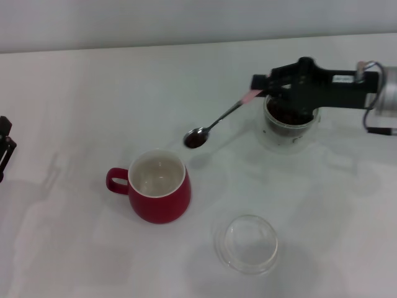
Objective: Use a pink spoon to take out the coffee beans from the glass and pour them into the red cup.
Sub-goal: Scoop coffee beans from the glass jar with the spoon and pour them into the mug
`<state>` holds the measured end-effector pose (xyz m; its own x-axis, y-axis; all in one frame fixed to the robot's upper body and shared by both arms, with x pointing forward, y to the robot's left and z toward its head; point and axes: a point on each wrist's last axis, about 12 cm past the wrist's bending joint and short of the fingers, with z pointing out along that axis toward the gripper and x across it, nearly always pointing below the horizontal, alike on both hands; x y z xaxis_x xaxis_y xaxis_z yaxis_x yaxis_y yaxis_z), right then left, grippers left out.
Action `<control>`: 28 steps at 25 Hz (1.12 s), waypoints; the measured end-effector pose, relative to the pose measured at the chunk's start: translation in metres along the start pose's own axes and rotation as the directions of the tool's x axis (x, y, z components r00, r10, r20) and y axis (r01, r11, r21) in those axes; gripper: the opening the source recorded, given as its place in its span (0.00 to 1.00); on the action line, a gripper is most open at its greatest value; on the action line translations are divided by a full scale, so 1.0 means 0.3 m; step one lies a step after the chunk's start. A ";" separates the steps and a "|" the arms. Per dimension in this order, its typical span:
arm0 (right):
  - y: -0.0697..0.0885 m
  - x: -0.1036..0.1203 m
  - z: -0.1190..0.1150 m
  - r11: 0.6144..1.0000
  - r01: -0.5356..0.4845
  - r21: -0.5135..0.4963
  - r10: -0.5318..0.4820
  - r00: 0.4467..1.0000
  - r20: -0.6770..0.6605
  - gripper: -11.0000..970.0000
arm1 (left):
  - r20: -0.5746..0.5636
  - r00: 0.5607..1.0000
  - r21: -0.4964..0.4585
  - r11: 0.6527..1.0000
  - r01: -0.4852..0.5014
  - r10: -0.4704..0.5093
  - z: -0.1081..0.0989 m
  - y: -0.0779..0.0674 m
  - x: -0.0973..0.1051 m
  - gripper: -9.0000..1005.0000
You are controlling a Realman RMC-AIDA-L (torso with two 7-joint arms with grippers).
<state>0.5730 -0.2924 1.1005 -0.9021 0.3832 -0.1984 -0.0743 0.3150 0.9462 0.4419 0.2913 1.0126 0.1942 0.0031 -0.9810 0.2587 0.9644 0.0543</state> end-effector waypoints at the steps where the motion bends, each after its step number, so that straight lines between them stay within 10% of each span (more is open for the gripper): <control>1: 0.002 0.007 0.019 1.000 0.004 0.001 -0.004 1.000 -0.012 0.27 | 0.000 1.000 0.000 1.000 0.001 -0.001 0.001 0.000 0.000 0.80; 28: -0.006 0.096 0.142 0.935 0.352 -0.047 -0.352 0.936 0.020 0.29 | -0.001 1.000 0.000 1.000 0.001 -0.001 0.004 -0.001 0.001 0.80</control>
<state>0.5652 -0.2450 1.0823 -0.8097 0.2652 -0.5235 -0.4073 0.3883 0.8266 0.4429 0.2908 1.0126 0.1930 0.0029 -0.9812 0.2588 0.9644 0.0537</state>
